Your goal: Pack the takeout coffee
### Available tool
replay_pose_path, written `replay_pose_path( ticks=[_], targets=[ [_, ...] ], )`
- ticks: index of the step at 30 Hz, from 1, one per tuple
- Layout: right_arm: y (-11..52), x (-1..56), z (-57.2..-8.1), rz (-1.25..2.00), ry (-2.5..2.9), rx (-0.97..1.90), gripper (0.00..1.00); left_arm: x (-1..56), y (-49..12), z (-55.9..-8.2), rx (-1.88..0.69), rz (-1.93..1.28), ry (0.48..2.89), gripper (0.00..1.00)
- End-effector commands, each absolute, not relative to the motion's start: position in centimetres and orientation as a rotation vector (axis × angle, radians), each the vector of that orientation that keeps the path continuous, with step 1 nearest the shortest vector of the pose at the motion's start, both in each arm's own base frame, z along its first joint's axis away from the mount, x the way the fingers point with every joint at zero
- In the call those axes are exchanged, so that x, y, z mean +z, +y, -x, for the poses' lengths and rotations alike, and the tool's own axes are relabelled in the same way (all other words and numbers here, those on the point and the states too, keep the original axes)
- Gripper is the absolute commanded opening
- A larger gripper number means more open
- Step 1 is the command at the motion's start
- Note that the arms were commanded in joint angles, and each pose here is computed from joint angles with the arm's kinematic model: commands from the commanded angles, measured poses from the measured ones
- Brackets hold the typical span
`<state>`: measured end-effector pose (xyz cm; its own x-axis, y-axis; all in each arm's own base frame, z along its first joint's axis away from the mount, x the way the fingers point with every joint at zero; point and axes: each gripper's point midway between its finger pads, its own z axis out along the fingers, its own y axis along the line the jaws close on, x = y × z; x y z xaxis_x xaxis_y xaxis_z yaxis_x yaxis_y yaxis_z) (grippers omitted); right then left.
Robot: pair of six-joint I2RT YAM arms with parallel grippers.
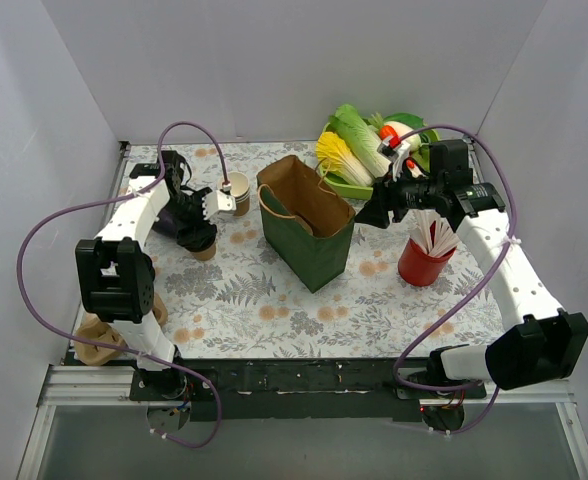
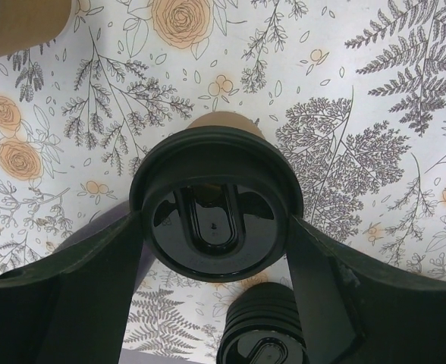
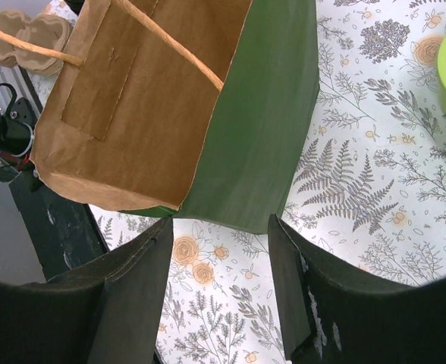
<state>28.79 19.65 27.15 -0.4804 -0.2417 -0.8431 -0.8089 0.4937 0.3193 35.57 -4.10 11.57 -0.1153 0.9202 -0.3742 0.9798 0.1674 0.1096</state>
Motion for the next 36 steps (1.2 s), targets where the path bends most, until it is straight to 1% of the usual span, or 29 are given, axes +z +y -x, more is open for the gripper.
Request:
replay_pose_path(
  ticks=[1,4,5,7,9,11,14,22,27,34,36],
  targets=[
    [19.9,29.4,-29.5,0.896,1.903,0.924,0.61,13.0,-4.6,-34.0,-0.277,-1.718,2.132,0.53],
    [20.0,30.4,-29.8,0.895,1.884,0.916,0.61,14.8,-4.9,-34.1,-0.266,-1.608,2.161,0.47],
    [20.3,30.6,-29.8,0.884,1.89,0.936,0.61,15.5,-5.0,-34.0,-0.257,-1.572,2.166,0.38],
    [20.8,32.2,-29.6,0.891,1.852,0.98,0.61,16.4,-5.1,-34.2,-0.245,-1.487,2.194,0.09],
    [21.4,32.7,-29.5,0.873,1.857,1.03,0.61,17.4,-5.3,-33.6,-0.252,-1.394,2.224,0.01],
    [22.2,32.7,-29.5,0.87,1.863,1.057,0.61,17.6,-5.6,-33.3,-0.265,-1.297,2.245,0.0],
    [22.9,32.0,-30.1,0.862,1.886,1.065,0.61,19.2,-6.1,-33.2,-0.261,-1.192,2.214,0.0],
    [24.7,31.0,-31.2,0.941,1.903,1.046,0.62,25.6,-7.6,-34.0,-0.314,-0.867,2.155,0.0],
    [26.3,29.5,-32.1,0.95,1.952,1.007,0.6,29.1,-8.0,-34.6,-0.316,-0.804,2.08,0.0],
    [27.0,29.6,-34.1,0.893,1.963,0.97,0.58,29.6,-8.1,-34.5,-0.318,-0.815,2.066,0.0],
    [26.8,29.7,-34.9,0.863,1.968,0.914,0.56,29.6,-8.3,-34.4,-0.329,-0.814,2.063,0.0]
  ],
)
